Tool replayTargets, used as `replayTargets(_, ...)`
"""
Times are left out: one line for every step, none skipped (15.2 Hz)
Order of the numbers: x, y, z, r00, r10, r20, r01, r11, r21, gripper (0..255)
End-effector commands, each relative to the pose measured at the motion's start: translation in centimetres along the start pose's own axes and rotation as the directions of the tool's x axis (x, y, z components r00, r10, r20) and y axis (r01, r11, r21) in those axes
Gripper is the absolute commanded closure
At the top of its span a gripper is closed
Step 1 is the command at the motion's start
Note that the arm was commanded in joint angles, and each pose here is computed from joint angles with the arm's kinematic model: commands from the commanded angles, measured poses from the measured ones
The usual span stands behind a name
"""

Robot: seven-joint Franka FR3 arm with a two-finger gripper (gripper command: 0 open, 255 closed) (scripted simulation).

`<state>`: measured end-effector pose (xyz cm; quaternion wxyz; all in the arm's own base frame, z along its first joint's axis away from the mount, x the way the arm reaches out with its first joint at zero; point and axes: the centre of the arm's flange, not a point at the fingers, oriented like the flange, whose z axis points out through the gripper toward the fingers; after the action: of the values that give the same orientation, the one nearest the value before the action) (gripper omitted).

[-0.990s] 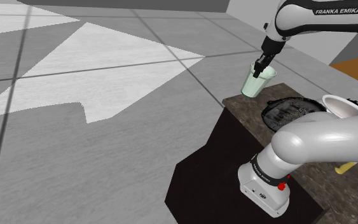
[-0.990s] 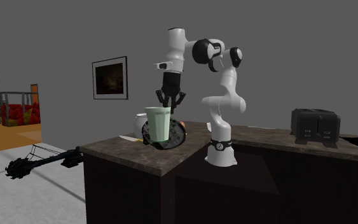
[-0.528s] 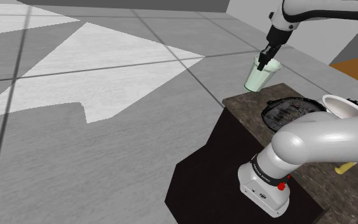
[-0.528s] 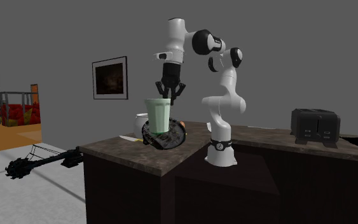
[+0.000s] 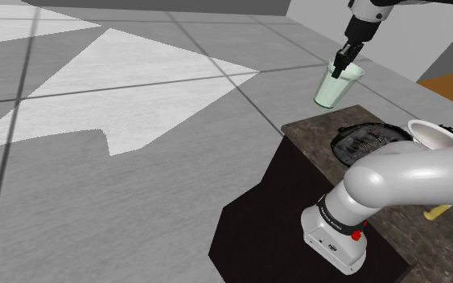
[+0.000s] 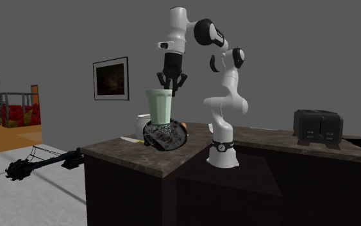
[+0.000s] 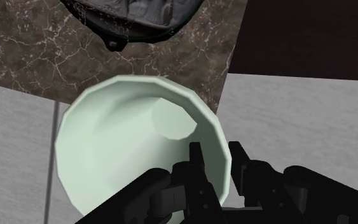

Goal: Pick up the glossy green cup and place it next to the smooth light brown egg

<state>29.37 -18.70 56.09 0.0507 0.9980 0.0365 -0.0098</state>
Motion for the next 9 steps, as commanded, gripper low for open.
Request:
replayTargets(0.0,0.1,-1.0,1.0,0.0,0.0,0.0,1.0,0.0,255)
replayTargets(0.0,0.2,-1.5,1.0,0.0,0.0,0.0,1.0,0.0,255)
replayTargets(-0.1,0.2,-2.0,1.0,0.0,0.0,0.0,1.0,0.0,255)
replayTargets(-0.1,0.3,-2.6,1.0,0.0,0.0,0.0,1.0,0.0,255)
replayTargets(-0.1,0.3,-3.1,1.0,0.0,0.0,0.0,1.0,0.0,255)
replayTargets(-0.1,0.4,-3.6,1.0,0.0,0.0,0.0,1.0,0.0,255)
replayTargets(-0.1,0.4,-4.1,1.0,0.0,0.0,0.0,1.0,0.0,255)
replayTargets(-0.1,0.5,-4.7,1.0,0.0,0.0,0.0,1.0,0.0,255)
replayTargets(-0.1,0.5,-5.2,1.0,0.0,0.0,0.0,1.0,0.0,255)
